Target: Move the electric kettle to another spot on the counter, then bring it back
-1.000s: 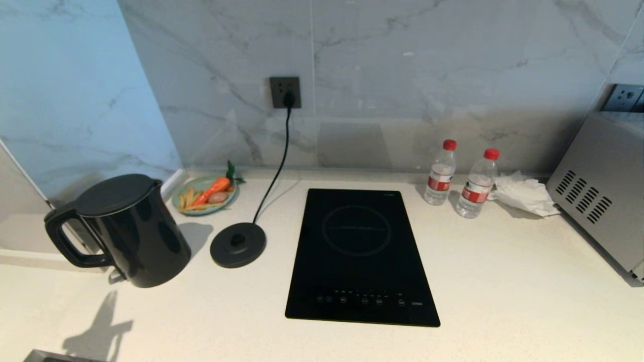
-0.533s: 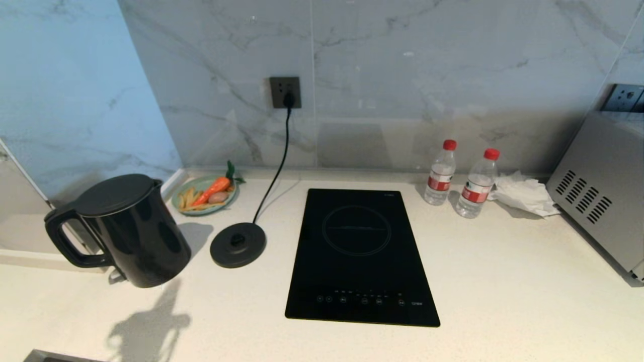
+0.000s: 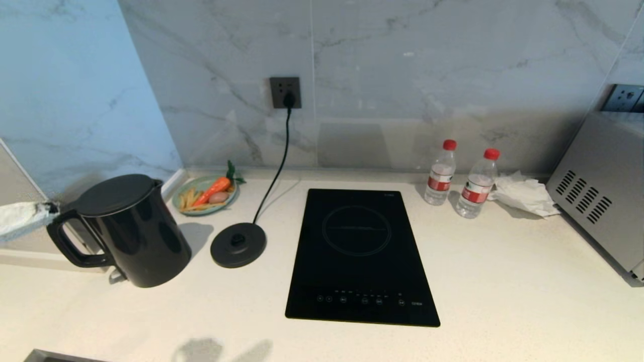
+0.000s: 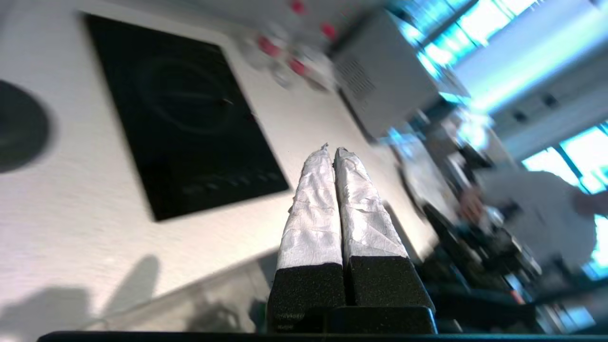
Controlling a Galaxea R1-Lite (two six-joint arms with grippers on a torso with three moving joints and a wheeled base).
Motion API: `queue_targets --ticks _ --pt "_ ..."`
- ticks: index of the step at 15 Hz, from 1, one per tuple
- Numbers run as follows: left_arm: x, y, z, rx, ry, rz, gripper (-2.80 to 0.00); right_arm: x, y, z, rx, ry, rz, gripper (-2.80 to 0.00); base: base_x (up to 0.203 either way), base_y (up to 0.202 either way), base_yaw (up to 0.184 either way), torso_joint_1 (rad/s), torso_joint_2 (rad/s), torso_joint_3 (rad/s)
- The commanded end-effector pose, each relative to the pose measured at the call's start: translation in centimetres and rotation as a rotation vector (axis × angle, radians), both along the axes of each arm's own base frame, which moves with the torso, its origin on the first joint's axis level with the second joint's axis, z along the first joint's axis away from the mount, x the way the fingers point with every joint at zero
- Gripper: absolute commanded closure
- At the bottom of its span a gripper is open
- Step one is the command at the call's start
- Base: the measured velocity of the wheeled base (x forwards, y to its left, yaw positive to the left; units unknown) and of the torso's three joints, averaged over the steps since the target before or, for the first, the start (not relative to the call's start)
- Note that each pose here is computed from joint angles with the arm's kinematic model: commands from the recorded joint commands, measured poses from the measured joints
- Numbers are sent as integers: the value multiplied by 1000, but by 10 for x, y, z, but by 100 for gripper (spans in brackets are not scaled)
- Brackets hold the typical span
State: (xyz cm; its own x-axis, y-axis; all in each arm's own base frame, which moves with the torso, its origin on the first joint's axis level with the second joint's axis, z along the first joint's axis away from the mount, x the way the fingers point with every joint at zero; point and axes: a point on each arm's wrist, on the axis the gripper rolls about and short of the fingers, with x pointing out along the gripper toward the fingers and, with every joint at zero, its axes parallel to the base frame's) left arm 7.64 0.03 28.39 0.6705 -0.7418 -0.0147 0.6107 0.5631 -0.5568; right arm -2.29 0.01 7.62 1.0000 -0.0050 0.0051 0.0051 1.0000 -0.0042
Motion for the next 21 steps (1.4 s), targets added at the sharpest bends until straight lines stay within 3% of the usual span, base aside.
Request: queue_targets --ticks 1,2,6,9,10,13,18,21 --pt "-18 -12 -1 2 -19 -143 0 0 0 0 0 -1 0 0 0 0 0 0 0 0" --pt "-28 -15 -4 0 -12 -188 0 0 0 0 0 -1 0 0 0 0 0 0 0 0" --pt "-66 -20 -19 10 -59 -215 0 0 0 0 0 -1 0 0 0 0 0 0 0 0" --pt "-99 -20 -35 8 -75 -350 0 0 0 0 0 0 0 0 0 0 0 0 0 0" --pt "-107 -19 -43 8 -83 -355 0 0 0 0 0 0 0 0 0 0 0 0 0 0" --pt "-123 -20 -63 10 -86 -265 0 0 0 0 0 0 0 0 0 0 0 0 0 0" --pt "-153 -21 -102 19 -148 -225 0 0 0 0 0 1 0 0 0 0 0 0 0 0" --pt "-161 -19 -131 38 -157 -148 0 0 0 0 0 -1 0 0 0 0 0 0 0 0"
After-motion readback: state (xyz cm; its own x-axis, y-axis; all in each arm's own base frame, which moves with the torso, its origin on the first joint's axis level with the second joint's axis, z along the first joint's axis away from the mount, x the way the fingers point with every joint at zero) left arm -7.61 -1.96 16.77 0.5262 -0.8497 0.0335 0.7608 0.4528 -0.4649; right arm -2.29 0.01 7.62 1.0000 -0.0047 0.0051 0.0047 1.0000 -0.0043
